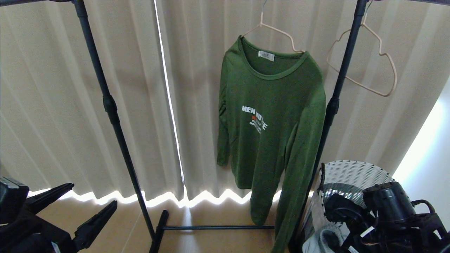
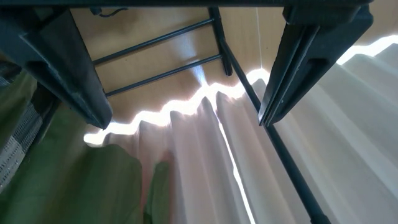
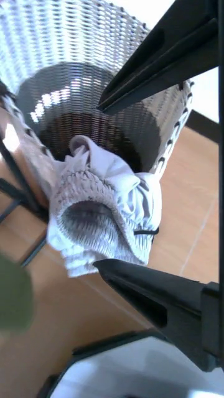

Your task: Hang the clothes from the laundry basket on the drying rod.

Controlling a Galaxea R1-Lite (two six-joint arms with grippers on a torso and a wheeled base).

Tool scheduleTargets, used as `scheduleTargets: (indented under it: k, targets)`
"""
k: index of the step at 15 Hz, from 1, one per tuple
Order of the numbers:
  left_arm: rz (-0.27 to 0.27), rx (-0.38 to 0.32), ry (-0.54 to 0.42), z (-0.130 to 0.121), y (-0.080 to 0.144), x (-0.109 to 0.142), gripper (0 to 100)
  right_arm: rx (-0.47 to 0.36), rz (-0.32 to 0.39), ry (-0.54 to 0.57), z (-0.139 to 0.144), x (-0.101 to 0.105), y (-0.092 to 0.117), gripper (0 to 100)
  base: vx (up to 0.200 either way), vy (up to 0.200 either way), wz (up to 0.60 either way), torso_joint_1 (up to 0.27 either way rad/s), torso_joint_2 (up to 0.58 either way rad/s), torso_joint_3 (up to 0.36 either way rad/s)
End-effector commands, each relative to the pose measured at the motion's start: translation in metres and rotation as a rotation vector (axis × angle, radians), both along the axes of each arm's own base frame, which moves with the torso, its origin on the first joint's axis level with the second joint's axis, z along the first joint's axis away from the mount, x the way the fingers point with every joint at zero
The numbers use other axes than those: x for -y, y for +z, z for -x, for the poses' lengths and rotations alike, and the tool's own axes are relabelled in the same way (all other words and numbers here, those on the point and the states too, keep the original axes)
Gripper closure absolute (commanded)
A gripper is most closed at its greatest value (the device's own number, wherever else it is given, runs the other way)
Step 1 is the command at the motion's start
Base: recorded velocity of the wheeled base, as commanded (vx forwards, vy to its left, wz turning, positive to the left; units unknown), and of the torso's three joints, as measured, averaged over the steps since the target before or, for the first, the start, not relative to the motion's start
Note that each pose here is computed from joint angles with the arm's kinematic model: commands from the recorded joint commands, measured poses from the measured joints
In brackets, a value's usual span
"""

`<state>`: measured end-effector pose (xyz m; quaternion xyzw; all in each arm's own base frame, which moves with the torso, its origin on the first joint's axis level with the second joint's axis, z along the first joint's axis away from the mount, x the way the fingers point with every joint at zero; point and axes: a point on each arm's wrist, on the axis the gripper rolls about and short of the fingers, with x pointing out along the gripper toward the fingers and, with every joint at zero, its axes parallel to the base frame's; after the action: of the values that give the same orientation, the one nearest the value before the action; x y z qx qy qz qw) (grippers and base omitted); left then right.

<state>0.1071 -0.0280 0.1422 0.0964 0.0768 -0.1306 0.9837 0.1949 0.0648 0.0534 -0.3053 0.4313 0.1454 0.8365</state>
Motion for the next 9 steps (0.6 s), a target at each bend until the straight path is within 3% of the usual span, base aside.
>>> scheduleTargets:
  k: [1, 9]
  targets:
    - [0.000, 0.001, 0.000, 0.000, 0.000, 0.000, 0, -0.068, 0.062, -0.029, -0.011, 0.000, -0.019, 0, 0.000, 0.000, 0.00, 0.000, 0.00, 0.000]
    - [0.000, 0.002, 0.000, 0.000, 0.000, 0.000, 0, -0.076, 0.156, -0.121, -0.043, 0.001, -0.038, 0, 0.000, 0.000, 0.00, 0.000, 0.00, 0.000]
